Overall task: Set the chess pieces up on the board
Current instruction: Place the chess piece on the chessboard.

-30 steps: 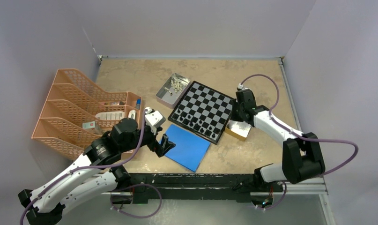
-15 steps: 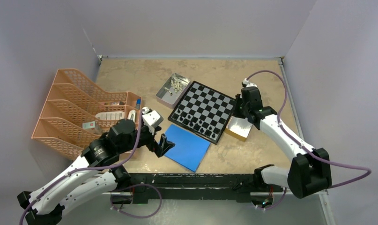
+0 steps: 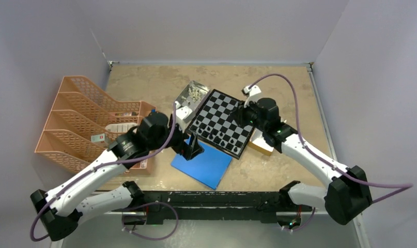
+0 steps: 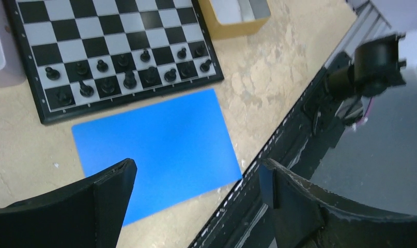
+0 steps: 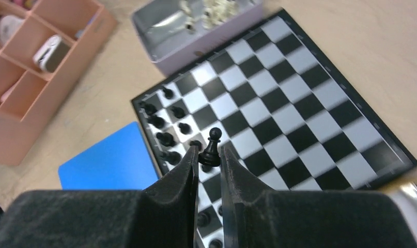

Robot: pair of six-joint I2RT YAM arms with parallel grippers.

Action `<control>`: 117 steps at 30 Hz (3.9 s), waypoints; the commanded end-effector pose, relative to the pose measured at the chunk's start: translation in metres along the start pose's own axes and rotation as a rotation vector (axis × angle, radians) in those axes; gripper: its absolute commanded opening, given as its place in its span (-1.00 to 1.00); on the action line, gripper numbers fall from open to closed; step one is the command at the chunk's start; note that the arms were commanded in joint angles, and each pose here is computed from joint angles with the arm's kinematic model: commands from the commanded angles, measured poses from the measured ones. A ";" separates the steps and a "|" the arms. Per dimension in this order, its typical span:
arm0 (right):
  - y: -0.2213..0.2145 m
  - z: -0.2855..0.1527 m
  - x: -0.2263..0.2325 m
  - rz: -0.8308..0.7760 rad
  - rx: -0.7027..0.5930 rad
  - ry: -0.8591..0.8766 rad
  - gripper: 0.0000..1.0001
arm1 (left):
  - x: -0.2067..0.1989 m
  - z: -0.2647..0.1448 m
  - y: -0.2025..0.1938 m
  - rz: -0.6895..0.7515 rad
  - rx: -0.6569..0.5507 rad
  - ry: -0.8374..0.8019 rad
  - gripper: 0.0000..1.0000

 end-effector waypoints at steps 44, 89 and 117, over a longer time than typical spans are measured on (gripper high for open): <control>-0.007 -0.037 0.103 -0.314 -0.390 0.673 -0.72 | 0.059 0.061 0.085 -0.331 -0.059 -0.461 -0.43; 0.006 -0.139 0.018 0.423 -0.594 -0.210 0.98 | 0.039 0.181 0.083 -0.027 -0.111 0.015 -1.00; 0.005 -0.158 0.007 0.506 -0.699 -0.232 0.98 | 0.042 0.253 0.009 0.032 0.071 0.131 -1.00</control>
Point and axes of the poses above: each gripper's point midway between its finger pads, its own z axis out along the fingers, its own x axis along the line the jaws close on, y = z × x, the point moved 9 cm from there along -z, back along the fingers, and after that the axes turned 11 degrees about z, right-handed, at the moved point
